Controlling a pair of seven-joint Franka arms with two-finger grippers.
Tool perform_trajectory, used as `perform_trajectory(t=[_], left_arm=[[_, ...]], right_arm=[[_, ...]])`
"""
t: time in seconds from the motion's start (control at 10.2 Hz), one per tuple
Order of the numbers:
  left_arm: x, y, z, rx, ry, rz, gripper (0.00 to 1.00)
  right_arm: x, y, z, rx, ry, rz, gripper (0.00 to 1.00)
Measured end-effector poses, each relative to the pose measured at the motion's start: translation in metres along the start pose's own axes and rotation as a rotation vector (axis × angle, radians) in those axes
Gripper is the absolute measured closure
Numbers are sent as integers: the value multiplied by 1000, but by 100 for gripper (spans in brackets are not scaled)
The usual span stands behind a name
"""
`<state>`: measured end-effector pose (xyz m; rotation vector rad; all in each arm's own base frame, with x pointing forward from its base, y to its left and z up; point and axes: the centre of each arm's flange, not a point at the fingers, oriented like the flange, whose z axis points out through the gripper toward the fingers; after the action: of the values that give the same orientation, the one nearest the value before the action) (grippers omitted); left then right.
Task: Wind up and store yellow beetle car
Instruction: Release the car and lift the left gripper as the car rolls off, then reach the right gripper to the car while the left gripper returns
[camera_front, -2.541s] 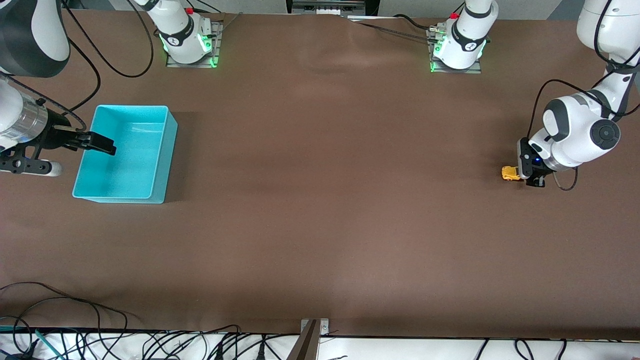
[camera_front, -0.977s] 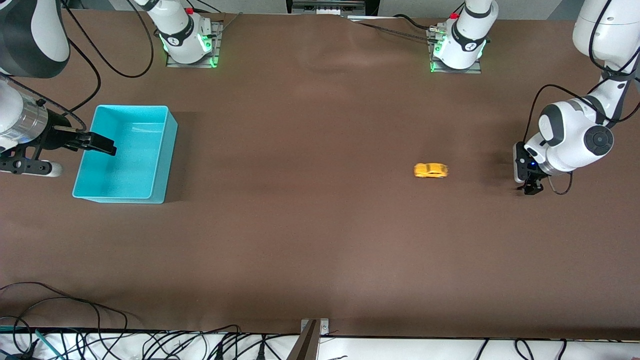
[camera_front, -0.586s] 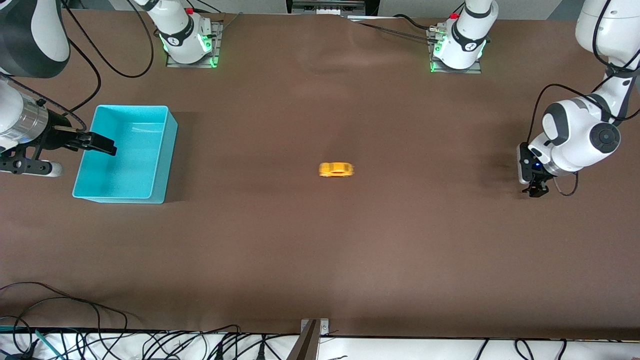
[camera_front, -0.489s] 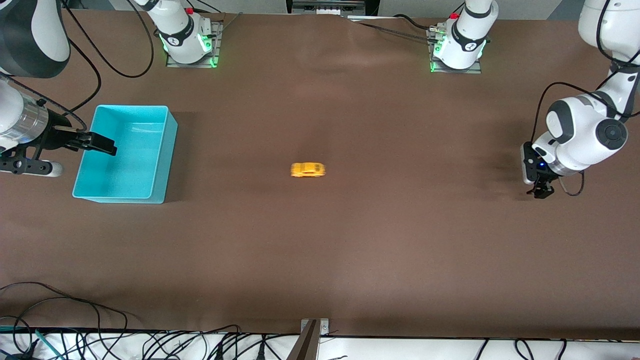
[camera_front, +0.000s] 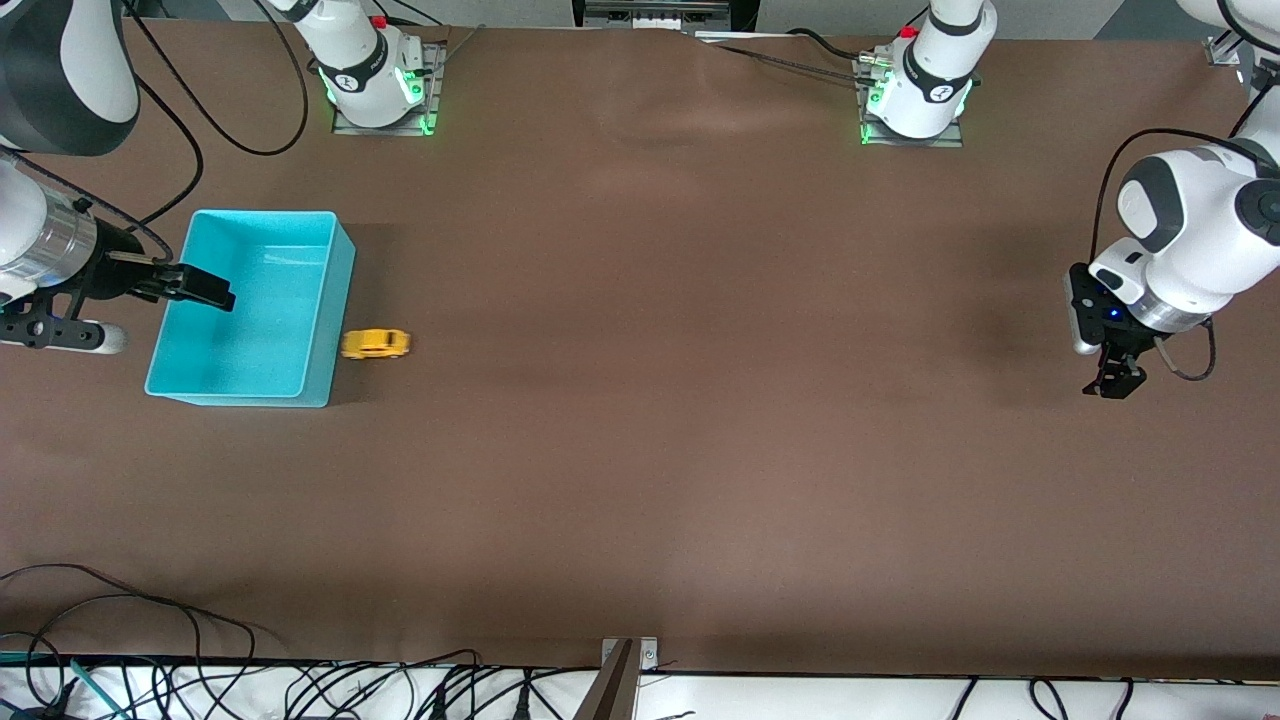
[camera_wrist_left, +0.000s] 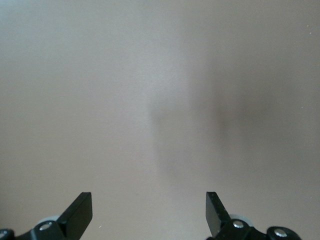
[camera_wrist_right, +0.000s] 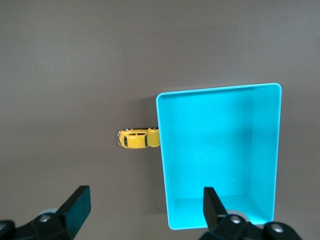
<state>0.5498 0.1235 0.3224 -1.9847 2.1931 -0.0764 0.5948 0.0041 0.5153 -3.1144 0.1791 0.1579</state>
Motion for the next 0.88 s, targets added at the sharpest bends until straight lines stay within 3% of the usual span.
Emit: perform_trajectory(t=[0.39, 0.59, 0.88], left_arm=[[22, -13, -76, 57, 18, 3, 0], [34, -12, -117, 10, 58, -217, 0], [38, -9, -174, -50, 68, -542, 0]], right_arm=[[-4, -38, 9, -3, -20, -66, 0], [0, -69, 32, -10, -42, -159, 0], [17, -91, 78, -6, -65, -436, 0]])
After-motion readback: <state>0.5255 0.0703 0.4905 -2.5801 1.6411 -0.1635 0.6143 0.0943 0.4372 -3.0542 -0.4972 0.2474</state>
